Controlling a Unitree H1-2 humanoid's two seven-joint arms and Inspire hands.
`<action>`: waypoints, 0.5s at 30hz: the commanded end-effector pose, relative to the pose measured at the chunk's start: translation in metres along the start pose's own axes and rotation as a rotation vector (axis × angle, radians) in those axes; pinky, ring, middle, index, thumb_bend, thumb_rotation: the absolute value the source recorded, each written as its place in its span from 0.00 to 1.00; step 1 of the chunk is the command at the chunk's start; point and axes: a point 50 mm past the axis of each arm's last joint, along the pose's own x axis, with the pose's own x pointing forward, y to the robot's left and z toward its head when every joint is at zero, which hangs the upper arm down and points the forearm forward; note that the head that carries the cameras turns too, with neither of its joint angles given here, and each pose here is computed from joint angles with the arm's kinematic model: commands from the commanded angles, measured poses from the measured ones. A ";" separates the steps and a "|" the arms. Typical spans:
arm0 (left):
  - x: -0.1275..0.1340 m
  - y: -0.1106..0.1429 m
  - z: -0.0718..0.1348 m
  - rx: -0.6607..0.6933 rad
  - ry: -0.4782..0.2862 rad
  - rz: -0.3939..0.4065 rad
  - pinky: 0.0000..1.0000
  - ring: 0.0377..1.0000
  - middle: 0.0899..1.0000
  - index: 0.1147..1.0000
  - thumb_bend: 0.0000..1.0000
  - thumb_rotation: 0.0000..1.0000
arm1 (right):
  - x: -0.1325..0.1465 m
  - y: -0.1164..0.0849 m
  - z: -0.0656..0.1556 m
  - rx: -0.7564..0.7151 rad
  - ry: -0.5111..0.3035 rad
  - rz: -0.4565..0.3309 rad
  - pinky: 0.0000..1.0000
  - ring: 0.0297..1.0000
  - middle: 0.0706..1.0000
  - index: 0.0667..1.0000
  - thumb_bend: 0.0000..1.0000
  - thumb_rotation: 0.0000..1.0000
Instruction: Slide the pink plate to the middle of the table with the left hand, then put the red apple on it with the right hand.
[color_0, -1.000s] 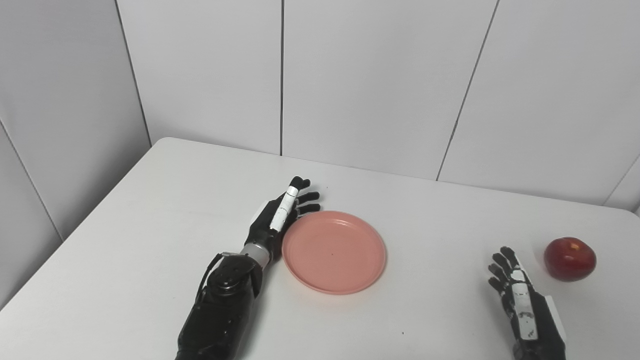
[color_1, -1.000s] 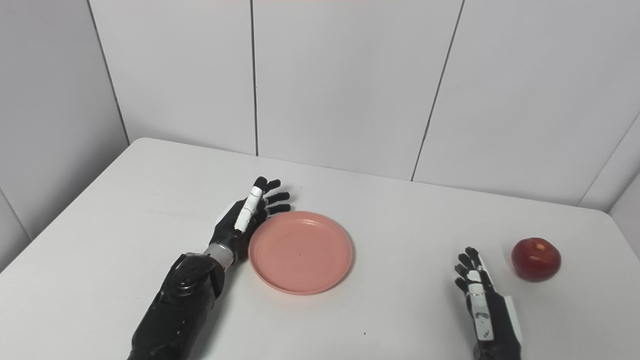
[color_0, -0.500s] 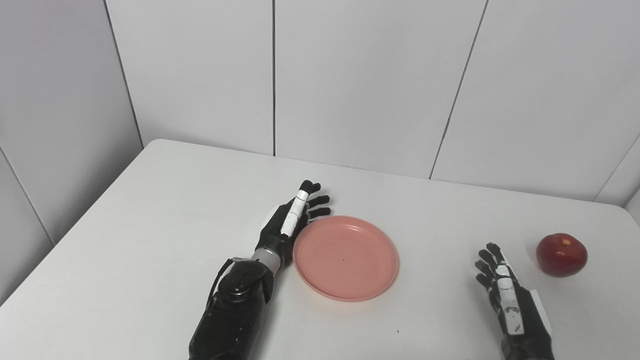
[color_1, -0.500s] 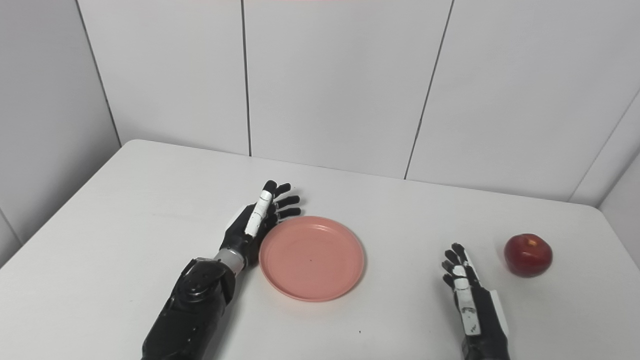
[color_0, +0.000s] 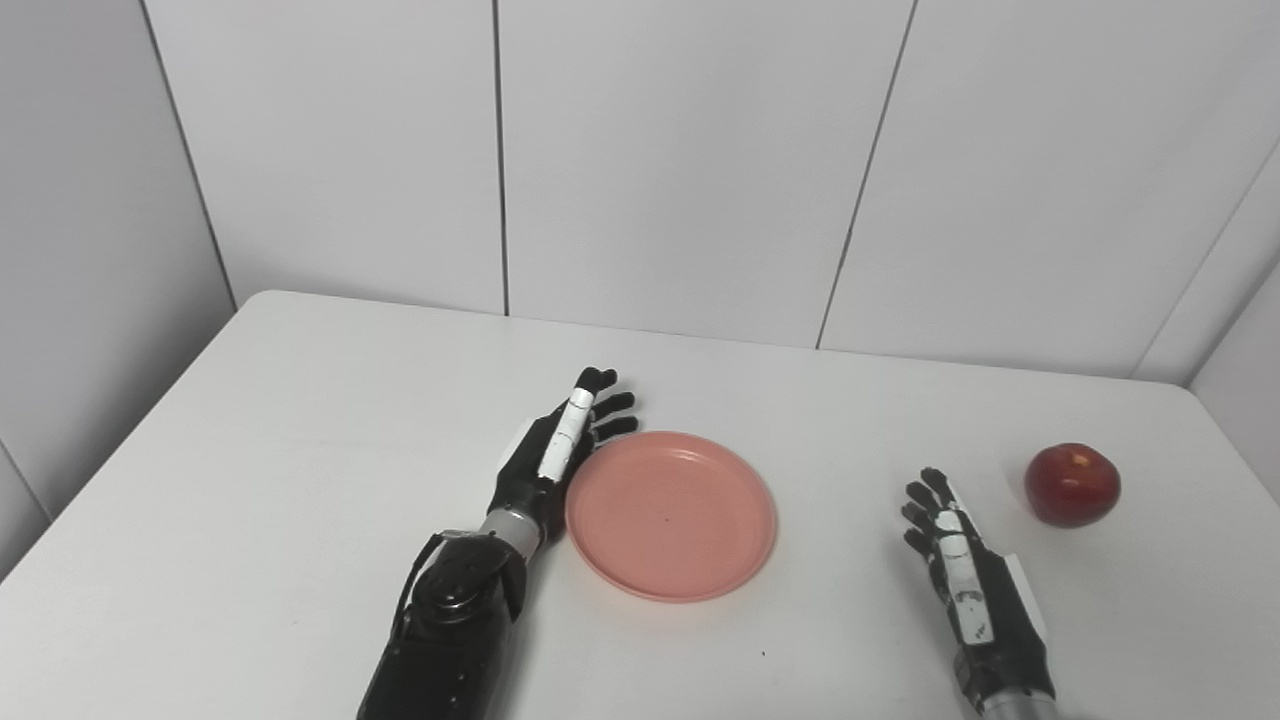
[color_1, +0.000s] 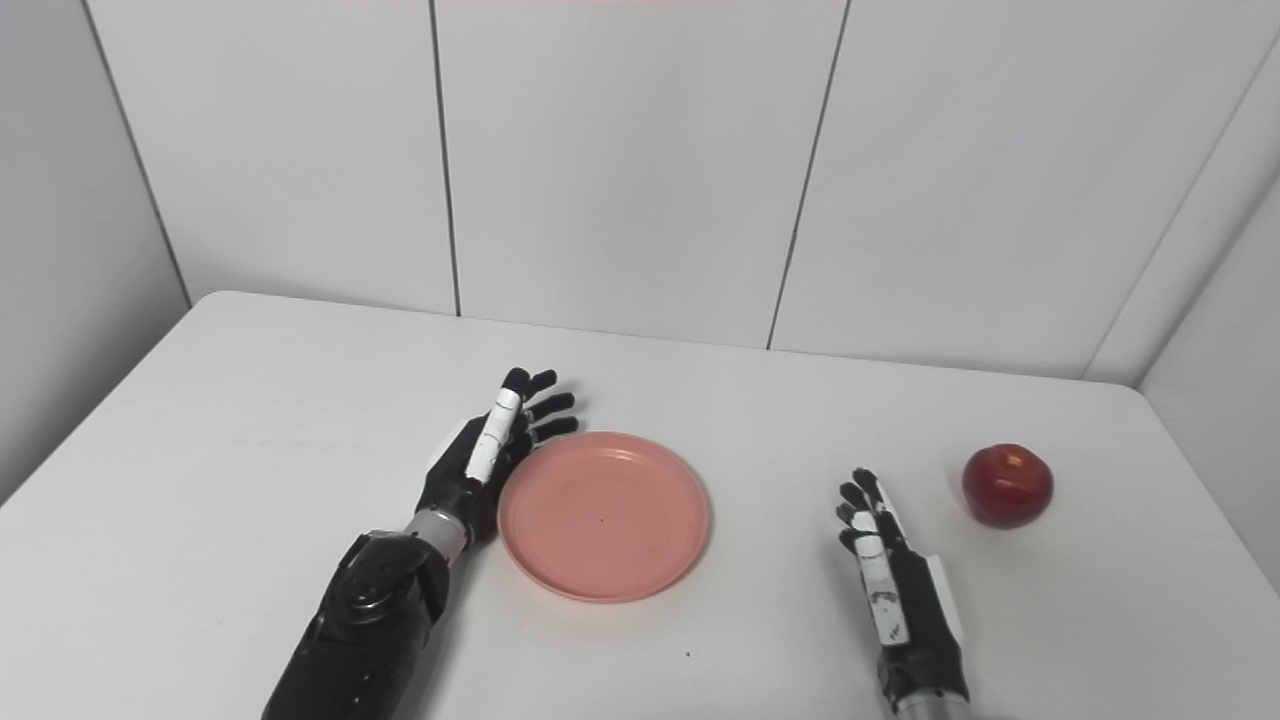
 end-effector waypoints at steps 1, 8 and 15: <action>-0.001 0.003 0.001 -0.004 0.008 -0.005 0.78 0.81 0.85 0.87 0.89 0.89 | 0.007 0.016 0.007 0.012 0.000 0.048 0.91 0.92 0.93 0.95 0.86 1.00; -0.005 0.005 0.003 -0.004 0.022 -0.018 0.78 0.81 0.85 0.86 0.88 0.89 | 0.010 0.029 0.011 0.004 -0.005 0.047 0.88 0.91 0.92 0.94 0.86 1.00; -0.010 -0.003 0.000 0.011 0.032 -0.038 0.78 0.81 0.85 0.86 0.86 0.91 | 0.011 0.030 0.011 -0.001 0.001 0.049 0.88 0.91 0.92 0.93 0.89 1.00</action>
